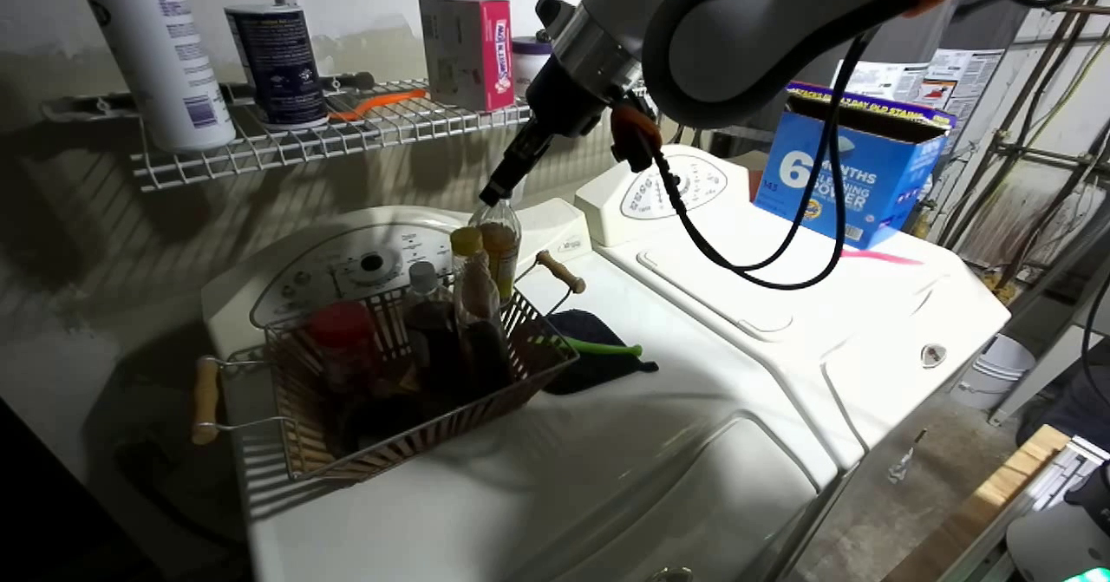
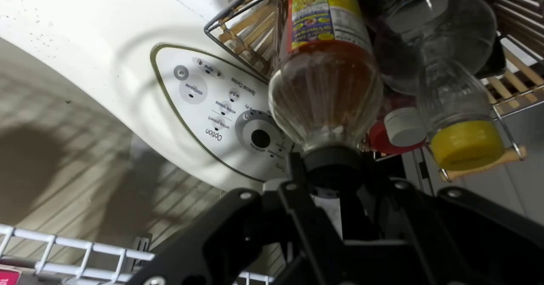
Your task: Put the bottle inside the metal basket
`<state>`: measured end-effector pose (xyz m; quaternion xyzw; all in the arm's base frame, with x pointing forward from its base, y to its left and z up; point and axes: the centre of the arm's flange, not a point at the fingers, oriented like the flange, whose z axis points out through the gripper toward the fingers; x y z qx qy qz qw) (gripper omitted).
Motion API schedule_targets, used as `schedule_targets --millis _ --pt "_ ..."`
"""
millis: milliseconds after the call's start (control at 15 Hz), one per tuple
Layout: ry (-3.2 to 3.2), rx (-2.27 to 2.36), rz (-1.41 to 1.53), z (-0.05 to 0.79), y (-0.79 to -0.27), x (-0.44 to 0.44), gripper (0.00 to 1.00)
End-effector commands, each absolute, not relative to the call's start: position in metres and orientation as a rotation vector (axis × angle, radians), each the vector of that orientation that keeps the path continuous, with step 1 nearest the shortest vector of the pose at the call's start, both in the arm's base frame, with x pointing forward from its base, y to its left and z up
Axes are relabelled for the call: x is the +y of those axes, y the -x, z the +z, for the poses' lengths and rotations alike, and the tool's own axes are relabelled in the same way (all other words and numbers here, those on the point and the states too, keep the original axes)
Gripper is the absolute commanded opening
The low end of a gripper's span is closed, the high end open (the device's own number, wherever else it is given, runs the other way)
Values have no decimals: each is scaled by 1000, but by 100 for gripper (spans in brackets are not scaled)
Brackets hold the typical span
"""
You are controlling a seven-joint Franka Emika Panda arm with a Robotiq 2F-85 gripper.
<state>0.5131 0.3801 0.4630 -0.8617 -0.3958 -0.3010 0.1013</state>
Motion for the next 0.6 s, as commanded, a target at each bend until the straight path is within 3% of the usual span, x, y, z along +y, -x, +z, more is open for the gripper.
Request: schedule_targets --millis 0,533 --pt "2491 -1162 -926 462 -519 388 10" --pt "2486 -1133 -933 422 -529 394 10"
